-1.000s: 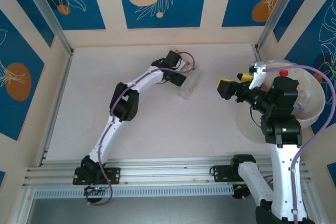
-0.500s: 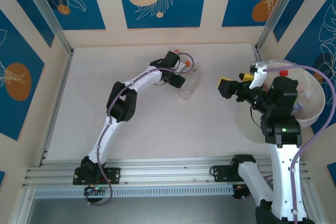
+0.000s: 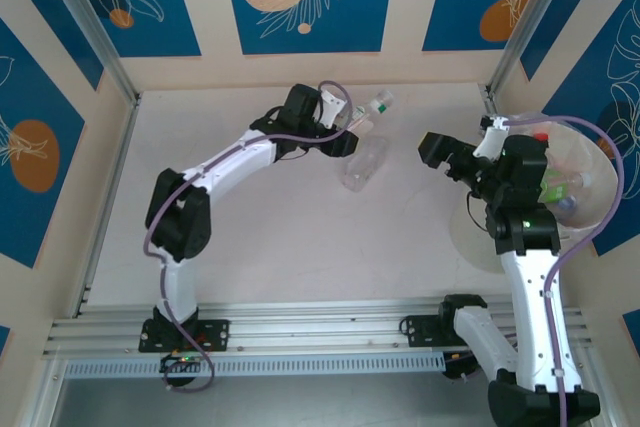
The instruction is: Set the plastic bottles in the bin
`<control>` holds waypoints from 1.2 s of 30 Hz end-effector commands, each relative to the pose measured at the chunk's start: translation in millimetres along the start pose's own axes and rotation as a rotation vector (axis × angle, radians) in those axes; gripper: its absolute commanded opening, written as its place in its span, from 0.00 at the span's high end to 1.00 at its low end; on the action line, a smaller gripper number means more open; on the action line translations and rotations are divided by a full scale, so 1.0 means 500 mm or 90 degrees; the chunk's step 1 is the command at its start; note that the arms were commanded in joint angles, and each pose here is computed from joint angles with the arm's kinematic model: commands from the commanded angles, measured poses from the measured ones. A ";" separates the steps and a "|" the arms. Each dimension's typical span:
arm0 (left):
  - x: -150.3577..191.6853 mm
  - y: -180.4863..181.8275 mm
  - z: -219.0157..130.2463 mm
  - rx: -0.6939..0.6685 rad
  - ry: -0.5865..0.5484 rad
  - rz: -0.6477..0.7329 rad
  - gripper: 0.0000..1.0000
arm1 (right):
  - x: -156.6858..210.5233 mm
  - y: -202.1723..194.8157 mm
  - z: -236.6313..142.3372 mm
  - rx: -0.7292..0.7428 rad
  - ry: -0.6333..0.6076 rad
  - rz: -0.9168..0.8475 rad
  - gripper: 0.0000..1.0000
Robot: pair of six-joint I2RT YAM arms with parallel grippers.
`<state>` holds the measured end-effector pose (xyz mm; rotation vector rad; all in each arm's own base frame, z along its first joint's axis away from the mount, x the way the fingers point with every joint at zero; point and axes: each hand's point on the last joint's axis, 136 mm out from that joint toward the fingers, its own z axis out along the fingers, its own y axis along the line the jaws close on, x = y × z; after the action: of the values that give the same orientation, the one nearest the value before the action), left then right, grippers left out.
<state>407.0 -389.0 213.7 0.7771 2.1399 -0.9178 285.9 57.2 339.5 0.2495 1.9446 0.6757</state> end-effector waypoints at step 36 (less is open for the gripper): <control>0.022 -0.309 -0.145 0.359 -0.119 0.108 0.00 | -0.083 0.087 -0.022 -0.015 -0.074 -0.037 0.65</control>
<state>266.2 -425.6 286.9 1.0728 1.7302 -1.5340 307.1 96.8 375.8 0.2257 1.8711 0.8130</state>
